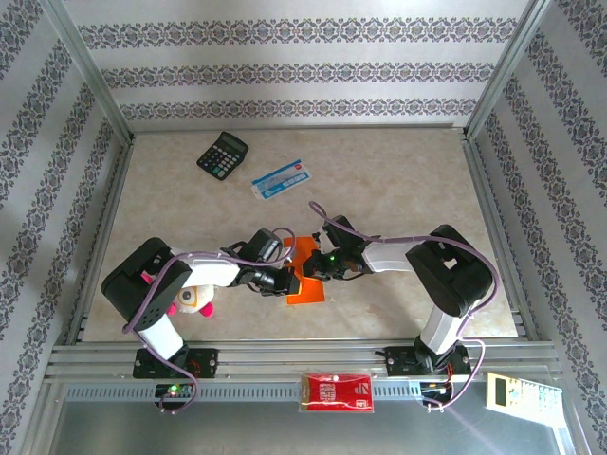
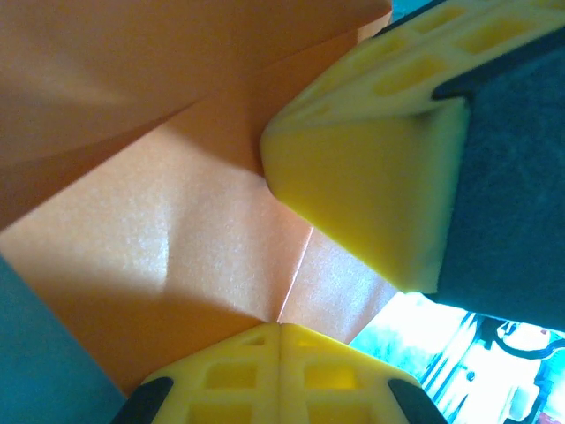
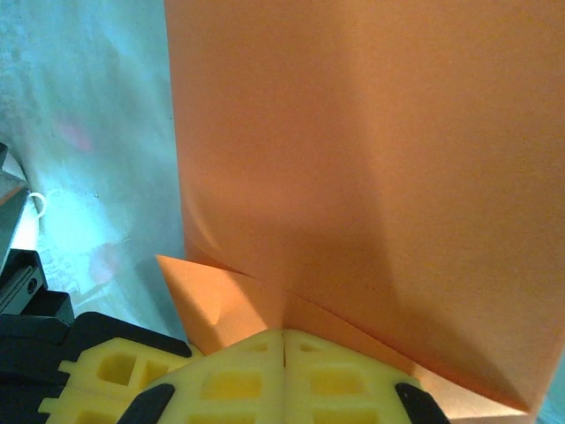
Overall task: Fold a paper plane with a square sheet of paper (pick it up from the middle)
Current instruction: Turn over the paper at the center of the table.
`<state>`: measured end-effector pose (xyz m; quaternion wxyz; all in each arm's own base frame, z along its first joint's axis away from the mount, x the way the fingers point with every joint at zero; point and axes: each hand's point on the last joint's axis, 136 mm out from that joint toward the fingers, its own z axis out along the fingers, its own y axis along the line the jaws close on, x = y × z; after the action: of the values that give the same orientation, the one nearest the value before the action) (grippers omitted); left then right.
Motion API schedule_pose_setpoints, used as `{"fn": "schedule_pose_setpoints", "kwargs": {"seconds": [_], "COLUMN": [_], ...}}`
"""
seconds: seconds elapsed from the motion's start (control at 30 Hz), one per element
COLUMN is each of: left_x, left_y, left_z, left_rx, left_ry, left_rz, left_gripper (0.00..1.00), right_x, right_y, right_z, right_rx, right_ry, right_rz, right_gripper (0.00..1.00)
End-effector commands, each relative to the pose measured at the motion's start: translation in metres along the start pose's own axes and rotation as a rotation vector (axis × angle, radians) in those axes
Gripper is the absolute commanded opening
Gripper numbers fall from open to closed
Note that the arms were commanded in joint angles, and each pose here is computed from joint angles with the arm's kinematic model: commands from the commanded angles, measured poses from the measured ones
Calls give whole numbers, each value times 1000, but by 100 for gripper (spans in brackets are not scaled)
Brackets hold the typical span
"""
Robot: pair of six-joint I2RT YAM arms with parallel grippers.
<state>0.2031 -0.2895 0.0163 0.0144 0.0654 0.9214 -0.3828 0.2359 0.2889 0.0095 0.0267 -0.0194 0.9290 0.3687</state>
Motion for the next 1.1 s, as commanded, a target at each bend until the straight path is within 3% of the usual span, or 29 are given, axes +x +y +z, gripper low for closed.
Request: {"fn": "schedule_pose_setpoints", "kwargs": {"seconds": [0.0,0.37,0.93,1.07], "left_x": [29,42,75,69], "left_y": [20,19,40,30], "left_z": [3,-3,-13,-21], "left_rx": [-43,-15,-80,-60], "left_ry": [76,95,166,138], "left_rz": [-27,-38,-73,-53], "left_gripper": [0,0,0,0], "right_x": [49,53,52,53], "right_y": [-109,-115,-115,-115], "right_z": [-2,-4,-6,-5], "right_rx": [420,451,465,461], "right_ry": [87,89,88,94], "right_rz": [167,184,184,178], "right_gripper": [0,0,0,0]}}
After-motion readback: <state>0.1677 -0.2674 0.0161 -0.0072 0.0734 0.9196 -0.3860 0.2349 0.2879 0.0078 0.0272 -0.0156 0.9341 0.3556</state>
